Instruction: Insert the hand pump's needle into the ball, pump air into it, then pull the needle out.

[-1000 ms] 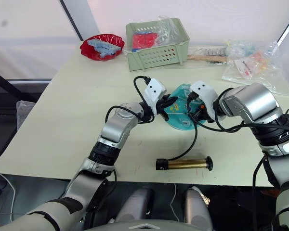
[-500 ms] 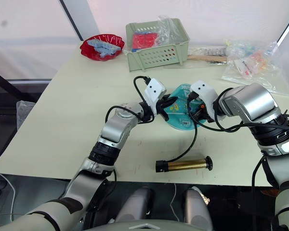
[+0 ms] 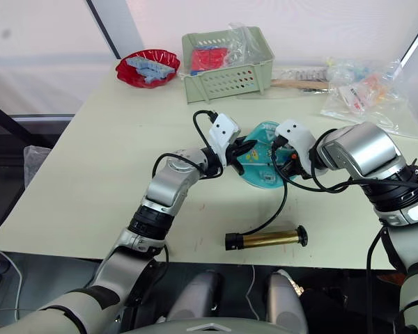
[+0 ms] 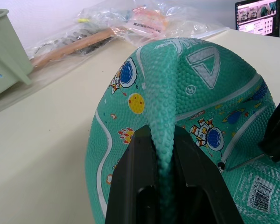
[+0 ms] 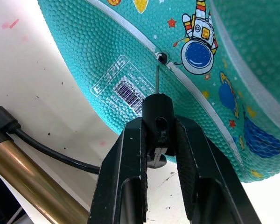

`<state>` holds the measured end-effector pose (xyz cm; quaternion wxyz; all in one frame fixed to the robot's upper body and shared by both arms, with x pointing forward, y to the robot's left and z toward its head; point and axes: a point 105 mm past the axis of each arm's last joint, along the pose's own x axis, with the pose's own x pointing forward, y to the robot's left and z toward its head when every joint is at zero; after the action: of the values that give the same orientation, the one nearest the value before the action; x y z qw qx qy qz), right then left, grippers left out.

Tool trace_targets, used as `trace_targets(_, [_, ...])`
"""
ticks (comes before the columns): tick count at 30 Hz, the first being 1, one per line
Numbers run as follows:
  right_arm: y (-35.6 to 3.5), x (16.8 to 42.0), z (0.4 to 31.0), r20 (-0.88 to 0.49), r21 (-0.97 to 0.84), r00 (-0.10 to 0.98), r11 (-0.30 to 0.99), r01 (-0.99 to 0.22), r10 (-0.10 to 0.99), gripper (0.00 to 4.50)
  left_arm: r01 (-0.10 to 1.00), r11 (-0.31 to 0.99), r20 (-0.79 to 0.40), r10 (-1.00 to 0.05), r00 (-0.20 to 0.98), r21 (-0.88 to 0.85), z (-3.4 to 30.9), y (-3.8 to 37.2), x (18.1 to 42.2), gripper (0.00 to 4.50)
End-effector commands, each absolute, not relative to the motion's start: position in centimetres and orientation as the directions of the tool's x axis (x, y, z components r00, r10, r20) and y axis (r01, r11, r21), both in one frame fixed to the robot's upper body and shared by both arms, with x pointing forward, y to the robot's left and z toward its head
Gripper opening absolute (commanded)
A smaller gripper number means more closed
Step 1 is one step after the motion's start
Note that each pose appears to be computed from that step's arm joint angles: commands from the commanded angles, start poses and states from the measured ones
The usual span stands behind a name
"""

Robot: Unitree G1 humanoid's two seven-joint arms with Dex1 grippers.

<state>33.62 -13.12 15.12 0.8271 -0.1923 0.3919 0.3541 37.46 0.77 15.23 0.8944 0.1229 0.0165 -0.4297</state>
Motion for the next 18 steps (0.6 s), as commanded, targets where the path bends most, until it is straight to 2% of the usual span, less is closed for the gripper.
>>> trace_targets(1, [-13.2, 34.2, 16.2, -0.761, -0.074, 0.484, 0.683, -0.727, 0.433, 0.32, 0.792, 0.582, -0.184, -0.771, 0.609, 0.182, 13.7, 0.3, 36.9, 0.01])
trace_targets(9, [-12.7, 34.2, 16.8, -0.731, -0.05, 0.481, 0.666, -0.744, 0.484, 0.32, 0.792, 0.584, -0.19, -0.769, 0.61, 0.181, 13.6, 0.4, 36.9, 0.01])
trace_targets(18, [-12.9, 34.5, 17.3, -0.713, -0.054, 0.501, 0.674, -0.737, 0.491, 0.32, 0.793, 0.584, -0.195, -0.768, 0.609, 0.177, 13.4, 0.4, 36.9, 0.01])
